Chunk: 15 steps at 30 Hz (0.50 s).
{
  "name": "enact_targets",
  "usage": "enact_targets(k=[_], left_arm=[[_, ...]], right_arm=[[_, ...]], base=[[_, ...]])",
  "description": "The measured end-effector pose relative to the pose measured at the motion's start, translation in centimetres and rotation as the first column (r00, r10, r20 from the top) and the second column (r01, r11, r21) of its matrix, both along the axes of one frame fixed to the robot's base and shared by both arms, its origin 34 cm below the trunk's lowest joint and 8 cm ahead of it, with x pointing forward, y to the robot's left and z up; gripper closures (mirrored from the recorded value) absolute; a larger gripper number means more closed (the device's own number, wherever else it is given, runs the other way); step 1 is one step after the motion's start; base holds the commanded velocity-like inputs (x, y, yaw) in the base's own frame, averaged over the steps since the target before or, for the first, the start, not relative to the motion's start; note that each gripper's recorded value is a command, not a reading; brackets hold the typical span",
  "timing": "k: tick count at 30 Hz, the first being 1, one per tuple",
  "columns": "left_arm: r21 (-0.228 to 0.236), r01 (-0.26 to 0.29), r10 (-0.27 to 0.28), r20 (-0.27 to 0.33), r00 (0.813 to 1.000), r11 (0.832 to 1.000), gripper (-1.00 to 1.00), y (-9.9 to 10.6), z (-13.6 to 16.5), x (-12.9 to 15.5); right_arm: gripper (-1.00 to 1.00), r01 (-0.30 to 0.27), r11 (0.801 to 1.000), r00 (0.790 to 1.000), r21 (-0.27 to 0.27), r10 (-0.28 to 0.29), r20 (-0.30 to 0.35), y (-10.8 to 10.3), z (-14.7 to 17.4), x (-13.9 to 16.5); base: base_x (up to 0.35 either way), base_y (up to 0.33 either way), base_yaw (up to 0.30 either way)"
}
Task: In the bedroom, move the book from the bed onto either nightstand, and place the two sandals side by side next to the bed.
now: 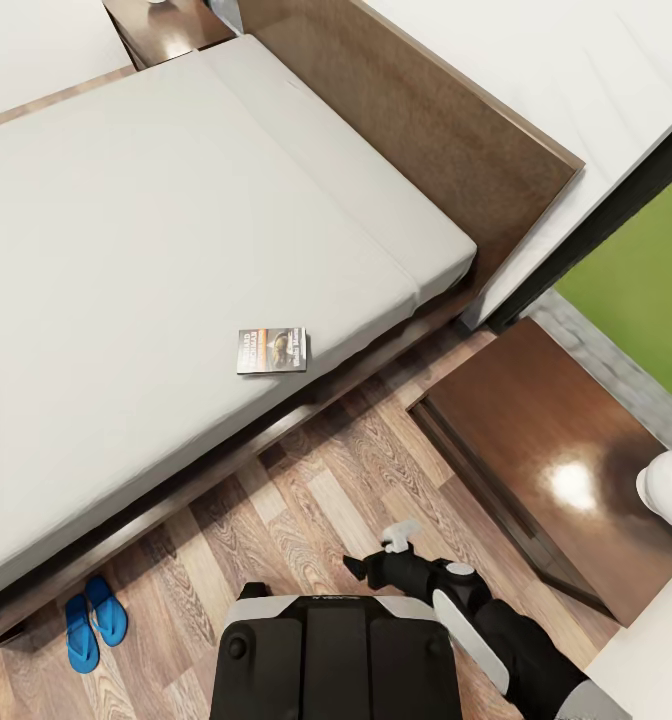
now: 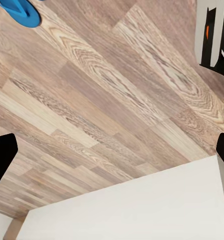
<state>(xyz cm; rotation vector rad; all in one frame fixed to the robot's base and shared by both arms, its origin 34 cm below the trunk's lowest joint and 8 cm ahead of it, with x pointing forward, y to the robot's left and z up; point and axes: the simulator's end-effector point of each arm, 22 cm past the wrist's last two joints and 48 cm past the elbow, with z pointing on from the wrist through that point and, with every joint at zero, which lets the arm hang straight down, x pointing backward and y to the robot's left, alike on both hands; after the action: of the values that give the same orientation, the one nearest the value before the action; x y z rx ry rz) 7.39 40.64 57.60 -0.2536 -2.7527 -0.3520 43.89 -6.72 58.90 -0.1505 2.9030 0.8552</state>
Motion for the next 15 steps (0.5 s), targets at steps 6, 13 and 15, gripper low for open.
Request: enact_targets(k=[6, 13, 15], left_arm=[[0.0, 0.0, 0.0, -0.001, 1.0, 1.0, -1.0, 0.0, 0.0, 0.0], [0.008, -0.006, 0.006, 0.001, 1.0, 1.0, -1.0, 0.3, 0.1, 0.0], [0.017, -0.017, 0.017, 0.005, 1.0, 1.0, -1.0, 0.6, 0.1, 0.1]], right_arm=[[-1.0, -0.003, 1.0, 1.0, -0.005, 0.003, -0.017, 0.2, 0.0, -0.1], [-1.0, -0.026, 0.999, 0.999, -0.03, 0.027, 0.035, 0.0, -0.2, 0.5], [-1.0, -0.031, 0.999, 0.996, -0.042, 0.035, 0.078, 0.0, -0.2, 1.2]], base=[[0.0, 0.0, 0.0], [0.0, 0.0, 0.0], [0.0, 0.0, 0.0]])
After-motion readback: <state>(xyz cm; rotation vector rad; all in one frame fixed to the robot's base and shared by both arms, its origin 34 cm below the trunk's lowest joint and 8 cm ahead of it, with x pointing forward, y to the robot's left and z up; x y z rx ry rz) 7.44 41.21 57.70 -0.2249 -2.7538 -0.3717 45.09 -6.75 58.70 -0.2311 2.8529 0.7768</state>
